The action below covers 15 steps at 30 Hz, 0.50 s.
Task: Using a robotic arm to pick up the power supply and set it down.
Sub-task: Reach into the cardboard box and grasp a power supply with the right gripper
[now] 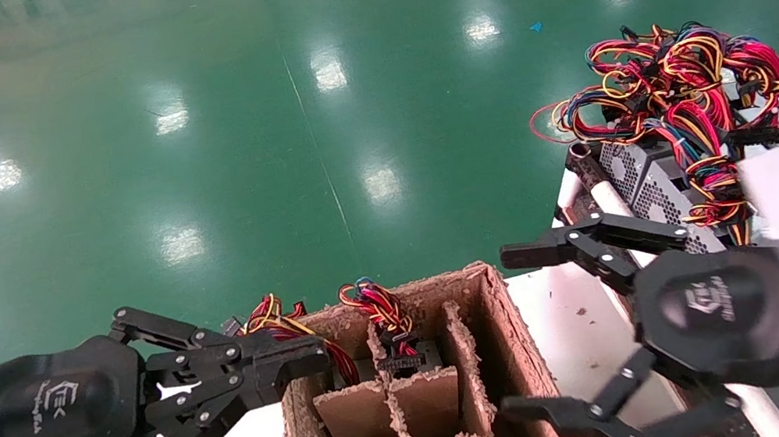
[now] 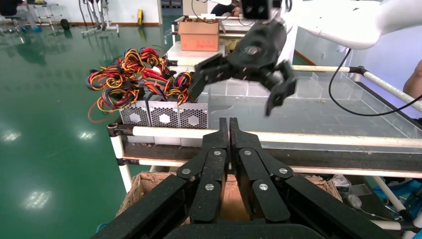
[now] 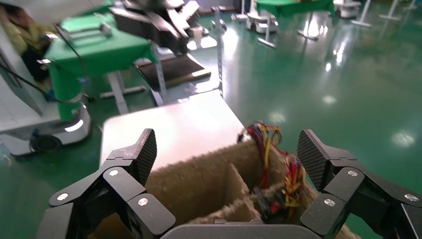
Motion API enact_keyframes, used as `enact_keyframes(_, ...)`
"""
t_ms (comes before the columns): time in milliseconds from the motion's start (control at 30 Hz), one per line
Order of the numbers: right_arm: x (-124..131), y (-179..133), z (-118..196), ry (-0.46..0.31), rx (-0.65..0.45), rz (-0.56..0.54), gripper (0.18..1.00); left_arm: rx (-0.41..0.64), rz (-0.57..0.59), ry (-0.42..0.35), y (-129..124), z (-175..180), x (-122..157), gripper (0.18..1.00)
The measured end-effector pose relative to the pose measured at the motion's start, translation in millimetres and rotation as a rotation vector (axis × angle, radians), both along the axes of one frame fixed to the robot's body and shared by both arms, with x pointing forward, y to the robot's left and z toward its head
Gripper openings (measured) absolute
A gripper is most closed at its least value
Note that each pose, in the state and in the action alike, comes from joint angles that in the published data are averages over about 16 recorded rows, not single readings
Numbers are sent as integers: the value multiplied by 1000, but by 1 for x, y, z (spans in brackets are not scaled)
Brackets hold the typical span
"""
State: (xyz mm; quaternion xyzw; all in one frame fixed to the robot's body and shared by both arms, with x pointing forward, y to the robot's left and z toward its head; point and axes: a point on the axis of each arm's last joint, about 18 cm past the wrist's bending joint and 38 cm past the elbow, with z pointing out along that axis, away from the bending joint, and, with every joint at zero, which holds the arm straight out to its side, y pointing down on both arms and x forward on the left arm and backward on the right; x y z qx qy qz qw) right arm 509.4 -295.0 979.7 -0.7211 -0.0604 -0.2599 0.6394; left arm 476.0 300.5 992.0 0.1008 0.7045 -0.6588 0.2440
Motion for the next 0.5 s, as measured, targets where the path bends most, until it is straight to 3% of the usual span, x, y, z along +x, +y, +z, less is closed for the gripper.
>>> enact_keyframes(233,38,10,-11,37,-12,-87,1001,0,0,0,0,0,0,240)
enact_keyframes(500,85,29,-25,81,-37,-166,1001,0,0,0,0,0,0,347)
